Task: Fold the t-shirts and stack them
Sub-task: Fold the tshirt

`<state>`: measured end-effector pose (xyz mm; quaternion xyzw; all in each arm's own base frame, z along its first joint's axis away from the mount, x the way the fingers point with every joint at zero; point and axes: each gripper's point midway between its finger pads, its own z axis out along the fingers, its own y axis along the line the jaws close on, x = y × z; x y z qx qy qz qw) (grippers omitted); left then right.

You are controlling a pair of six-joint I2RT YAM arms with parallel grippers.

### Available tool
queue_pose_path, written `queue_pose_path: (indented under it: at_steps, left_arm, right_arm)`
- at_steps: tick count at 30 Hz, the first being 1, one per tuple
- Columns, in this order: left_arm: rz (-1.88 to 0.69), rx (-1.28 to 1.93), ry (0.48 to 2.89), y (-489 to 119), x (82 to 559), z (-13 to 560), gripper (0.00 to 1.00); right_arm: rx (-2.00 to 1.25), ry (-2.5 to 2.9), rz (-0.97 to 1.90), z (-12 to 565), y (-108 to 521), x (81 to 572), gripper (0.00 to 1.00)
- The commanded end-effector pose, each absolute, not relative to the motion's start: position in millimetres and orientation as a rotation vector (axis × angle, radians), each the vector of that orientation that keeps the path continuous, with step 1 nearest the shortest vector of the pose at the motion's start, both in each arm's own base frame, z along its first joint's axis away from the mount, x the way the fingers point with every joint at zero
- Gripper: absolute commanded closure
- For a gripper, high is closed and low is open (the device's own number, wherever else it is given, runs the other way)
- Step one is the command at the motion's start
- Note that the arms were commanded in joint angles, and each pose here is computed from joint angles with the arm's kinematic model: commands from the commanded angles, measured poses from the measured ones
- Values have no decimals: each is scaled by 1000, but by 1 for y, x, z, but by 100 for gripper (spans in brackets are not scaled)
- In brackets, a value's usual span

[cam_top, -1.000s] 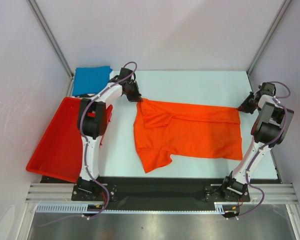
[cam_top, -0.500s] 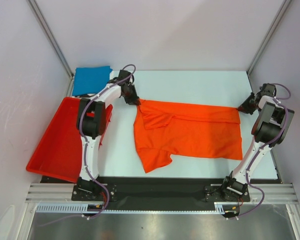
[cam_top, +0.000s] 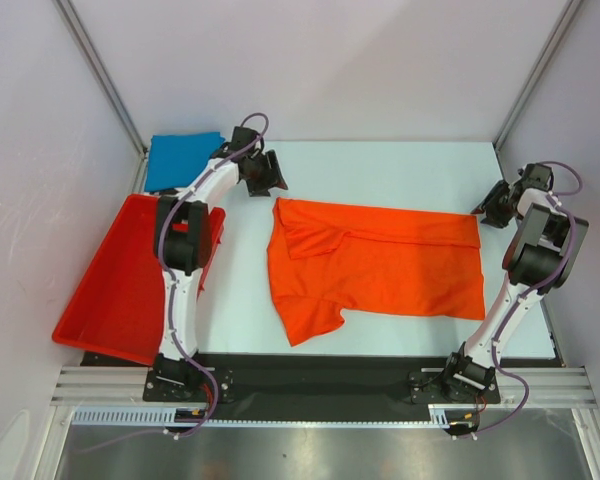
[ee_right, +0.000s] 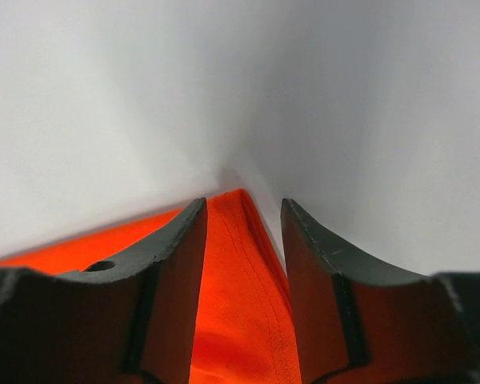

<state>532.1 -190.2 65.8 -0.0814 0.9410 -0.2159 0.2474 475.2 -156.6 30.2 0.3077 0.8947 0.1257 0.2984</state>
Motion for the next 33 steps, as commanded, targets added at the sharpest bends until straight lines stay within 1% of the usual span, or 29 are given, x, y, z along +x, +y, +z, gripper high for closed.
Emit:
queue_pose_path:
  at_steps: [1, 3, 8, 9, 11, 13, 14, 15, 16, 17, 18, 19, 20, 21, 26, 27, 33]
  left_arm:
    - [-667, -150, 2559, -200, 538, 59, 36]
    - [-716, -140, 2559, -207, 535, 57, 37]
    - [-718, -142, 2584, -206, 530, 52, 40]
    - [-728, -138, 2589, -207, 528, 52, 42]
    - [-733, -142, 2602, -208, 525, 49, 44]
    - [-736, -145, 2608, -208, 523, 48, 50]
    - [-737, -146, 2605, -208, 523, 48, 59]
    - [-727, -151, 2607, -207, 524, 47, 65]
    - [-723, -166, 2601, -204, 526, 47, 72]
    - [-719, -172, 2596, -203, 528, 47, 79]
    - [-718, -179, 2574, -202, 534, 49, 93]
    - [-713, -210, 2562, -197, 538, 50, 100]
    - [-712, -217, 2541, -197, 544, 51, 100]
    - [-704, -226, 2529, -194, 548, 51, 100]
    - [-634, -282, 2451, -175, 576, 62, 99]
    - [-628, -290, 2463, -173, 578, 53, 100]
    - [-612, -306, 2440, -167, 592, 54, 100]
  right_arm:
    - [766, 2402, 350, 30, -148, 482, 52]
    - [745, 2412, 366, 28, -143, 483, 53]
    - [740, 2424, 378, 24, -136, 484, 55]
    - [749, 2429, 375, 21, -137, 483, 55]
    - [762, 2440, 366, 18, -137, 481, 56]
    - [773, 2440, 368, 16, -137, 480, 58]
    - [785, 2438, 370, 15, -137, 481, 63]
    - [789, 2428, 373, 15, -137, 483, 67]
    - [796, 2418, 375, 15, -138, 485, 74]
    - [806, 2407, 375, 16, -139, 487, 79]
    - [829, 2393, 376, 17, -140, 489, 83]
    - [834, 2371, 369, 18, -142, 494, 86]
    - [863, 2357, 353, 18, -145, 495, 97]
    - [875, 2348, 338, 18, -148, 496, 100]
    - [897, 2264, 246, 27, -161, 507, 100]
    - [893, 2251, 245, 29, -162, 510, 100]
    - [897, 2272, 245, 24, -161, 520, 100]
